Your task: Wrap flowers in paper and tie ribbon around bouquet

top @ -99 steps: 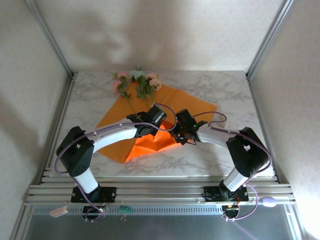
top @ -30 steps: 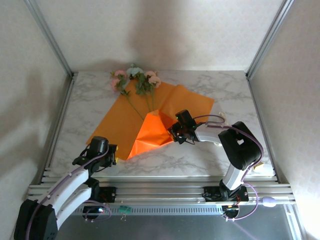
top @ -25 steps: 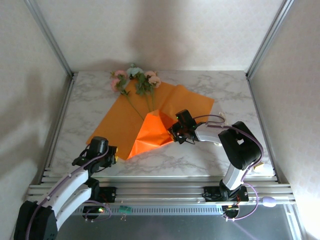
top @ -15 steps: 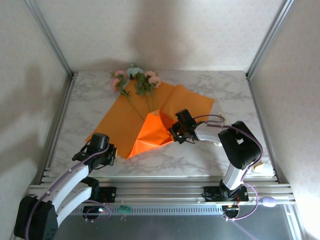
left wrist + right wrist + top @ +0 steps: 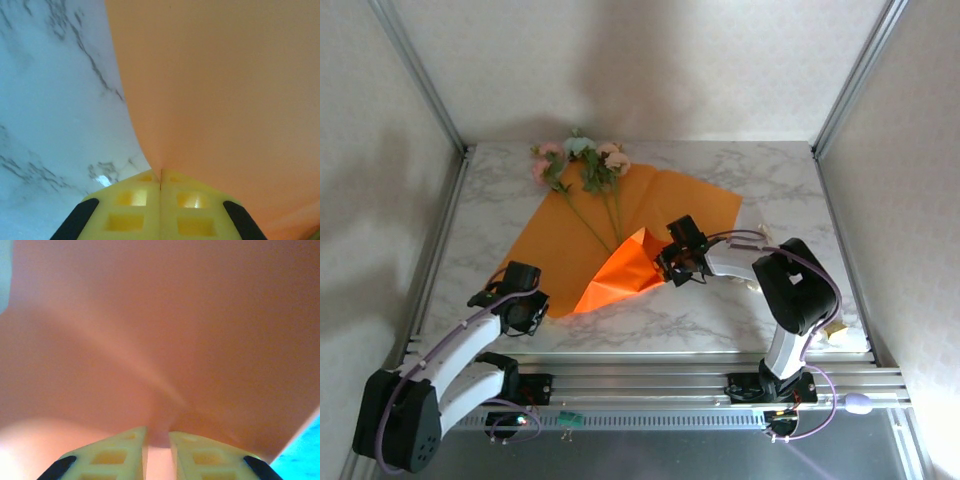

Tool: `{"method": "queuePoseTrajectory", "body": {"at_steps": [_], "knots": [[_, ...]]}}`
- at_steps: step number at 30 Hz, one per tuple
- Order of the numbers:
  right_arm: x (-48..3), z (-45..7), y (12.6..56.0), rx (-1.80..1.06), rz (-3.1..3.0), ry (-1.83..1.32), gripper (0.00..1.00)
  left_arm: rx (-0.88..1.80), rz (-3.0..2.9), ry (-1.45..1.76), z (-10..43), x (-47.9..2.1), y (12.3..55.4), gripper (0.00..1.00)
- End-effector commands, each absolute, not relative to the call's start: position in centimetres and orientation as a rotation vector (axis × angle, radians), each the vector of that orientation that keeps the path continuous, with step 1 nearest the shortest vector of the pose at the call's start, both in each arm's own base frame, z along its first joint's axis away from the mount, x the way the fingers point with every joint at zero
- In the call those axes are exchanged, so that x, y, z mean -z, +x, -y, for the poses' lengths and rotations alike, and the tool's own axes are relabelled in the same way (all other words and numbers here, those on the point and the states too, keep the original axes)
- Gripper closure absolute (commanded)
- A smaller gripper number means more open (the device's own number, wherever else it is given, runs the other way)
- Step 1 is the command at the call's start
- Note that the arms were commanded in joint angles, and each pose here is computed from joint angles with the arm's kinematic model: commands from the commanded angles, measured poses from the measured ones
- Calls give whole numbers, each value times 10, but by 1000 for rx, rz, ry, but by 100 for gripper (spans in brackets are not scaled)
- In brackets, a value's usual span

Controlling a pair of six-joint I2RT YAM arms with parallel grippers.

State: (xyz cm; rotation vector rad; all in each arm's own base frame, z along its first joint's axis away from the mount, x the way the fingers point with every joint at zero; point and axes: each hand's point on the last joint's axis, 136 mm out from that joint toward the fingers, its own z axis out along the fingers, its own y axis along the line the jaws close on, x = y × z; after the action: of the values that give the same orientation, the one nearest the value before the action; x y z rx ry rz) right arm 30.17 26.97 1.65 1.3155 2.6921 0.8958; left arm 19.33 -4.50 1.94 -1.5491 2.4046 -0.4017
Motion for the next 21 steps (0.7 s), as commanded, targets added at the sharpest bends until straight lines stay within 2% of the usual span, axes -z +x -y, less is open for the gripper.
{"method": "queuePoseTrajectory", "body": {"at_steps": [1, 2, 3, 4, 6, 9, 11, 13, 15, 18, 21], "knots": [[29, -236, 266, -559, -2796, 1462, 78, 236, -2435, -1482, 26, -20, 190, 100], [29, -236, 267, -556, -2799, 1461, 78, 239, -2448, -1472, 27, -21, 192, 100], [28, -237, 268, -561, -2798, 1458, 78, 239, -2463, -1458, 29, -23, 193, 91], [28, -238, 269, -564, -2797, 1456, 78, 225, -2478, -1455, 29, -25, 193, 76], [27, -238, 269, -566, -2798, 1456, 78, 203, -2494, -1437, 27, -36, 192, 61], [26, -238, 270, -561, -2797, 1459, 78, 203, -2424, -1363, 23, -92, 205, 51], [26, -238, 269, -561, -2796, 1468, 78, 271, -2409, -1251, 33, -133, 217, 53], [28, -238, 268, -561, -2792, 1483, 78, 445, -2521, -1029, 75, -149, 226, 60], [28, -237, 267, -562, -2785, 1498, 78, 582, -2698, -776, 134, -148, 214, 69], [28, -238, 268, -567, -2780, 1507, 78, 833, -2888, -358, 226, -143, 172, 73], [28, -239, 268, -580, -2778, 1515, 78, 776, -2993, -272, 236, -117, 148, 77]]}}
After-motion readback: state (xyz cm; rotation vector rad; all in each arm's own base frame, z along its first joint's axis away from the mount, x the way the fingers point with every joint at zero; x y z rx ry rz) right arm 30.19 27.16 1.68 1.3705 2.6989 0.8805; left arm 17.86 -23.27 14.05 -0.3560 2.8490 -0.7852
